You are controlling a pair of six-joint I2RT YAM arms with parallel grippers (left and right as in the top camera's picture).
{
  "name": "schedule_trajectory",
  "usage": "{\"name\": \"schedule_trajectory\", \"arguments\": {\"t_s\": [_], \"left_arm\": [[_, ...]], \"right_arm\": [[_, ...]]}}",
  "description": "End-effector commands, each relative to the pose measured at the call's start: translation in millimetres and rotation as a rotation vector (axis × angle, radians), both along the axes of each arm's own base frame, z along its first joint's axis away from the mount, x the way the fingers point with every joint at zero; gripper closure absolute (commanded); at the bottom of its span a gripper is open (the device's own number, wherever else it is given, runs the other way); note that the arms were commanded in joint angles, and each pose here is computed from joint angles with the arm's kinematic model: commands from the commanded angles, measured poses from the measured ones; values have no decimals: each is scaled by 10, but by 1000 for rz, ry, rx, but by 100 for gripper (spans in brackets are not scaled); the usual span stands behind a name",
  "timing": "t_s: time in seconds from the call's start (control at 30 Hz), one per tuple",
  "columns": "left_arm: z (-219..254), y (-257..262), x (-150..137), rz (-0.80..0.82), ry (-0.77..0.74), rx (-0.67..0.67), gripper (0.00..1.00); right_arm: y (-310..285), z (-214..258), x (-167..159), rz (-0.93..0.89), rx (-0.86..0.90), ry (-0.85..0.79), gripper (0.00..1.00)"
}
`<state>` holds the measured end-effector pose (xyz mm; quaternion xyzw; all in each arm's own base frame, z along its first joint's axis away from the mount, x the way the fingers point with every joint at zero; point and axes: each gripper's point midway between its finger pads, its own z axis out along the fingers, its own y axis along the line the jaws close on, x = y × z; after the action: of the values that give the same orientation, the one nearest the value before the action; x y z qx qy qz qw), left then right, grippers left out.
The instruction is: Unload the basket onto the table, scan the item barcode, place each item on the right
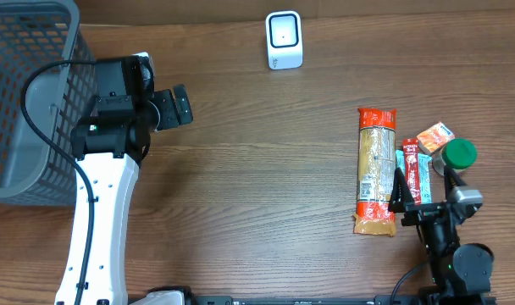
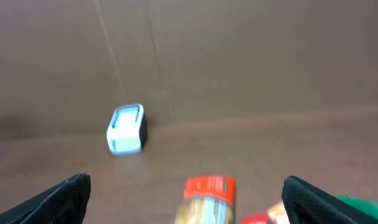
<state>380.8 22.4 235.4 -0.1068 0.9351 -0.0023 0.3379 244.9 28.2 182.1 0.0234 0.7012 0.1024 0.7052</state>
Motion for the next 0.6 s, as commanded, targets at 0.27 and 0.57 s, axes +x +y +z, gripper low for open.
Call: {"name": "schedule_trajectory", "arguments": {"t_s": [0.27, 0.57], "left_arm": [[-1, 19, 15, -3, 2, 17, 0], [0, 19, 15, -3, 2, 17, 0]], "right_arm": [[1, -119, 0, 2, -34, 33, 0], [1, -119, 0, 2, -34, 33, 0]]}}
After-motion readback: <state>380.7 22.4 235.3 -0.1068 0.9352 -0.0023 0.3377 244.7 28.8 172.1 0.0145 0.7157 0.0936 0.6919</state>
